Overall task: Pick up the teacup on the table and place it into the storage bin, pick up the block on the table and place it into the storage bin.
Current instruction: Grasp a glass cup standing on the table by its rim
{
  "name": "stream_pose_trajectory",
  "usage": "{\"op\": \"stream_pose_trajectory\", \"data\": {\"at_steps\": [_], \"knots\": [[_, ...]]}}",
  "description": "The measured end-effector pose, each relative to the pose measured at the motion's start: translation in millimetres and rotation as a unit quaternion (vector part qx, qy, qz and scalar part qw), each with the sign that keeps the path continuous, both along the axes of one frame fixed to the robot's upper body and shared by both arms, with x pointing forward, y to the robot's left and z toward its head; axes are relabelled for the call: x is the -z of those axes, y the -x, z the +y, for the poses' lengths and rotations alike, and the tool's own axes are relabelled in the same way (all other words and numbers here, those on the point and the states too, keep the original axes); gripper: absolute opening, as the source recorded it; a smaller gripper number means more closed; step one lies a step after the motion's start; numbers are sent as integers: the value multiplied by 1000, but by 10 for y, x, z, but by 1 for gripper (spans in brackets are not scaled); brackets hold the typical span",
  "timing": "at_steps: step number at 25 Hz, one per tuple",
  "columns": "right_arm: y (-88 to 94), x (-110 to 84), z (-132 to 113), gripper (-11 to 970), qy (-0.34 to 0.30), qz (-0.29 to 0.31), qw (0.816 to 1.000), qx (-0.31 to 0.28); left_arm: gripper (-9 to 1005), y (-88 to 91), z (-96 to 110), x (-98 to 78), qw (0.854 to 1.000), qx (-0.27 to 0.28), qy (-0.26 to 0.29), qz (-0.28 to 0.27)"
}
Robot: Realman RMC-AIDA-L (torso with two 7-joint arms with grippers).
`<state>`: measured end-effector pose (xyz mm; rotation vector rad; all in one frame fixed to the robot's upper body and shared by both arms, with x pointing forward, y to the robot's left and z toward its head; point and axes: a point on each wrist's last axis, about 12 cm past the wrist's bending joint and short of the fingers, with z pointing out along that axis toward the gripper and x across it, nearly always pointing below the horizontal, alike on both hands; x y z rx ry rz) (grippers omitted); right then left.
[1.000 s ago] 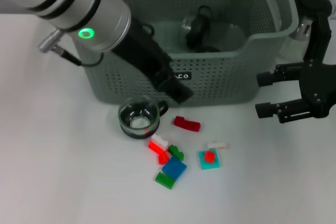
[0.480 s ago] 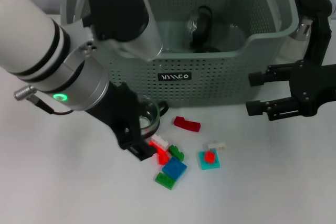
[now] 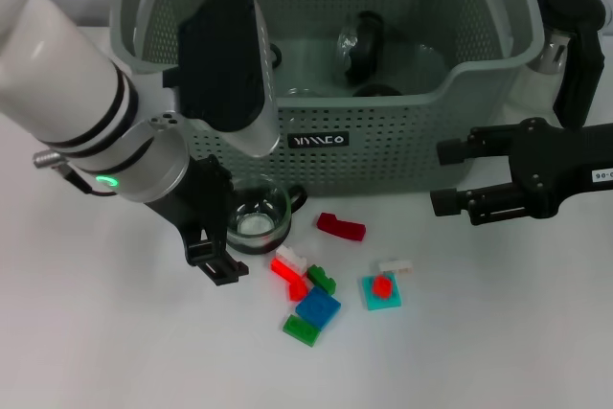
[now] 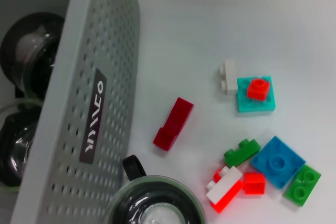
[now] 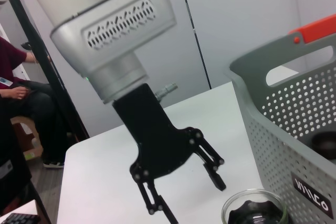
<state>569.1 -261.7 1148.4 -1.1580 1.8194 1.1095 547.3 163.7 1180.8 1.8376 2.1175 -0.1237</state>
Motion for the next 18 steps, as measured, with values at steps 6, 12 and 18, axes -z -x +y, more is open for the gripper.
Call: {"op": "stream_pose_trajectory", "data": {"at_steps": [6,12,18], "knots": [[8,24,23,836,-3,2,1000,3,829,-59,-48,97,999,36,-21,-17],[-1,18,37,836,-3,4,1000,3,828,-86,-139,236,996,51,-61,-35],[-9,13,47,836,-4,3,1000,4,828,-116,-224,310,995,50,-79,-35]]}}
